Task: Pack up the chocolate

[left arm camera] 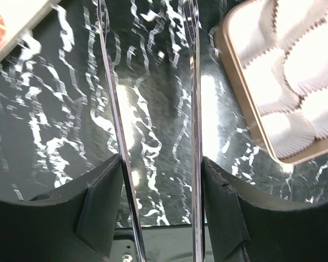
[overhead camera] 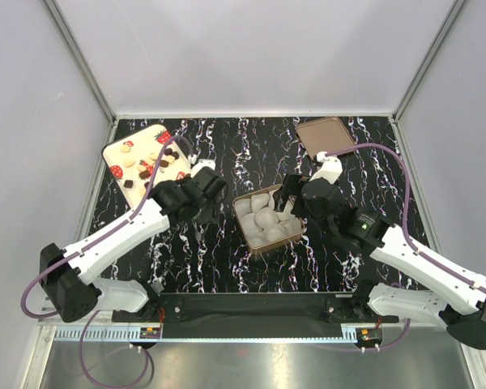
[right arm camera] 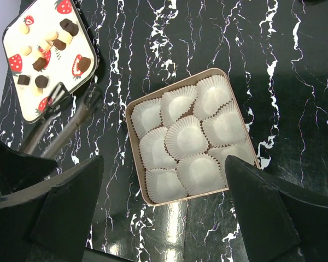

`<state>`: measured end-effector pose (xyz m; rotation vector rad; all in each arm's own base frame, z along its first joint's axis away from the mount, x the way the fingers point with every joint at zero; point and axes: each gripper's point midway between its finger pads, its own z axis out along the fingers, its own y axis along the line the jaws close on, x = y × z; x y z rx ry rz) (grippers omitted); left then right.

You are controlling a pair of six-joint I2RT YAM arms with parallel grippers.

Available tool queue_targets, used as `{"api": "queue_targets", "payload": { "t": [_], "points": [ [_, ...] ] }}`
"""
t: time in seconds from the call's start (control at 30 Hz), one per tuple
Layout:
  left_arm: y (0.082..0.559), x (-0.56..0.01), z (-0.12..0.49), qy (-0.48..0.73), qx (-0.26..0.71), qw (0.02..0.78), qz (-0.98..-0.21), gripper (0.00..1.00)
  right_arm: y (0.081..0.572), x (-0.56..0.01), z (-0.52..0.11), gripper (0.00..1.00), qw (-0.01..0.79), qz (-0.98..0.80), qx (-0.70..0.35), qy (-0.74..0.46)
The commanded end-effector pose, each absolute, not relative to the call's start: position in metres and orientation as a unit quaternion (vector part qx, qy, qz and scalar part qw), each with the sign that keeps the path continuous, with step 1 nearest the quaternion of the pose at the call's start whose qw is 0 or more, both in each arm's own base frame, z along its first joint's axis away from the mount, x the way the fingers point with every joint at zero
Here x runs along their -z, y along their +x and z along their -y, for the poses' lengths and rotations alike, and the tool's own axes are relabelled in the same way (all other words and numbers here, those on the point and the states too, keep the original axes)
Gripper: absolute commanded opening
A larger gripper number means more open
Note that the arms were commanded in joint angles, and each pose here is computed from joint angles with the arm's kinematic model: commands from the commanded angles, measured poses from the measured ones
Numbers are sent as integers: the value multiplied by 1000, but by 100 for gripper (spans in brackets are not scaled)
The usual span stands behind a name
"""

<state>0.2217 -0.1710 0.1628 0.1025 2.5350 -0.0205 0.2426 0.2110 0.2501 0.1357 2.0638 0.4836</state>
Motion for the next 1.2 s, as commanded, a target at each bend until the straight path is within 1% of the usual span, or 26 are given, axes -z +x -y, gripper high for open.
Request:
{"api": "queue_targets", "payload": {
  "t": [0.0, 0.13, 0.2, 0.33, 0.43, 0.63, 0.77, 1.17],
  "points": [
    [235, -188, 157, 47, 3, 319, -947, 59, 251, -275, -212, 100, 512, -830, -210, 67],
    [258, -199, 134, 13, 3, 329, -944, 59, 252, -274, -211, 100, 514, -831, -203, 66],
    [267, -203, 128, 7, 10, 334, -942, 56, 251, -274, -208, 100, 516, -831, -200, 65],
    [288, -208, 96, -40, 3, 342, -939, 56, 250, -276, -201, 100, 524, -828, -190, 64],
    [301, -203, 84, -58, 0, 342, -938, 56, 249, -276, -197, 100, 528, -826, -188, 64],
    [314, -183, 87, -57, 3, 323, -945, 56, 249, -279, -191, 100, 536, -823, -179, 63],
    [325, -181, 89, -48, 8, 338, -940, 54, 250, -279, -189, 100, 540, -821, -174, 63],
    [337, -146, 91, -38, 14, 313, -949, 52, 254, -269, -195, 100, 534, -828, -162, 51]
  ]
}}
